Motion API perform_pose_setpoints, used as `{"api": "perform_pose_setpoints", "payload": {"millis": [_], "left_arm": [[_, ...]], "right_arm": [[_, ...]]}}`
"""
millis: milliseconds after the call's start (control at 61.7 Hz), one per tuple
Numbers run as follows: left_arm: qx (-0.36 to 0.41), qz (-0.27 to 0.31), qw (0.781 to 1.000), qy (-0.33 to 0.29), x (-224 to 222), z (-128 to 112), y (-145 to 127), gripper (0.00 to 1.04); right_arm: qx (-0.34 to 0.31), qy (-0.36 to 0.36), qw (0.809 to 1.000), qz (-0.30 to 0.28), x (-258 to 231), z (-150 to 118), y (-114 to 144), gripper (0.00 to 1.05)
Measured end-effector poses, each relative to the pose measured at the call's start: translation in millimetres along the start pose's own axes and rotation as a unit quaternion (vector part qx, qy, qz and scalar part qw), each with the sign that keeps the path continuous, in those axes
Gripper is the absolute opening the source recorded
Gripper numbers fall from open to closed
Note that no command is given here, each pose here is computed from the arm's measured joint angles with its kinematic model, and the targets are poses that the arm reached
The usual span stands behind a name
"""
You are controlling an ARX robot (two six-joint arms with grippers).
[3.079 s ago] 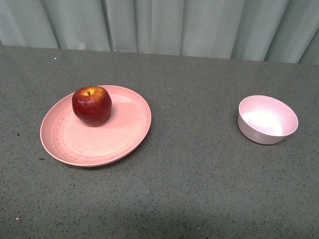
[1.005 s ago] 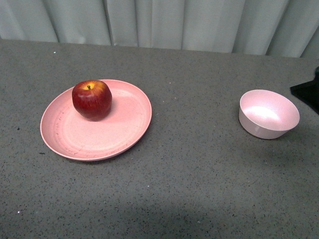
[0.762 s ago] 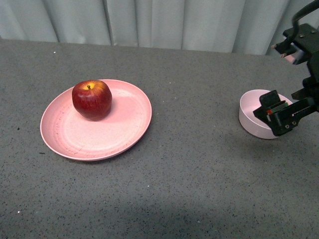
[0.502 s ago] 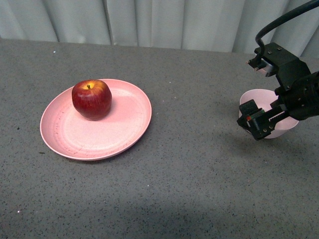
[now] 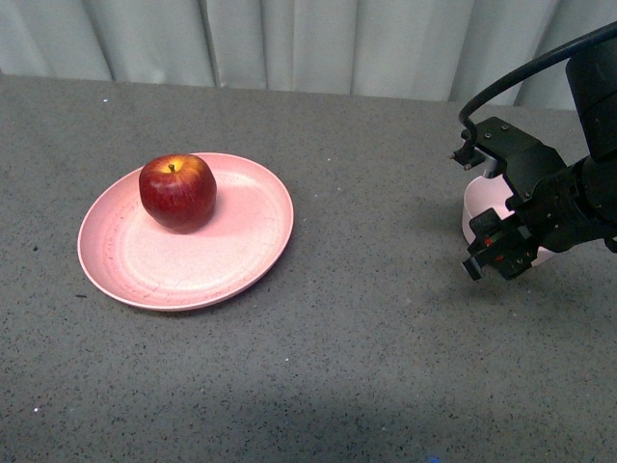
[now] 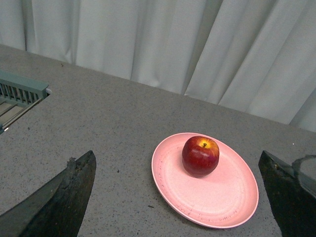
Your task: Move apple from plate to bowl
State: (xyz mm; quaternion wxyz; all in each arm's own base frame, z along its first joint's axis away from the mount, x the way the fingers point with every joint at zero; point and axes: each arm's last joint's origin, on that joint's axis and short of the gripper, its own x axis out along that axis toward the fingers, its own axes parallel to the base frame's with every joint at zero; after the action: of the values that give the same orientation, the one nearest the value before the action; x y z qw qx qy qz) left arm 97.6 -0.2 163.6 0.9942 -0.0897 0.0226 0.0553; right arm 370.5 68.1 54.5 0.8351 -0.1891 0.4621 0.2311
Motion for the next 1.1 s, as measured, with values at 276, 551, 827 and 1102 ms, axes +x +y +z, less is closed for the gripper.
{"api": "perform_pose_setpoints", "payload": {"millis": [276, 551, 827, 1102], "left_arm": [[0.0, 0.0, 1.0, 0.0, 0.0, 0.0, 0.0, 0.98], [0.0, 0.0, 1.0, 0.0, 0.0, 0.0, 0.0, 0.98], [0.0, 0.0, 1.0, 0.0, 0.0, 0.0, 0.0, 0.98], [0.0, 0.0, 1.0, 0.0, 0.0, 0.0, 0.0, 0.98]], "right_arm": [[-0.008, -0.004, 1.0, -0.011, -0.4, 4.7, -2.9, 0.01], [-0.05, -0.051, 0.997, 0.021, -17.0, 21.7, 12.1, 0.01], [-0.124, -0.081, 0.984, 0.097, -16.3, 44.5, 72.7, 0.01], [-0.134, -0.078, 0.979, 0.13, 3.7, 61.1, 96.3, 0.01]]}}
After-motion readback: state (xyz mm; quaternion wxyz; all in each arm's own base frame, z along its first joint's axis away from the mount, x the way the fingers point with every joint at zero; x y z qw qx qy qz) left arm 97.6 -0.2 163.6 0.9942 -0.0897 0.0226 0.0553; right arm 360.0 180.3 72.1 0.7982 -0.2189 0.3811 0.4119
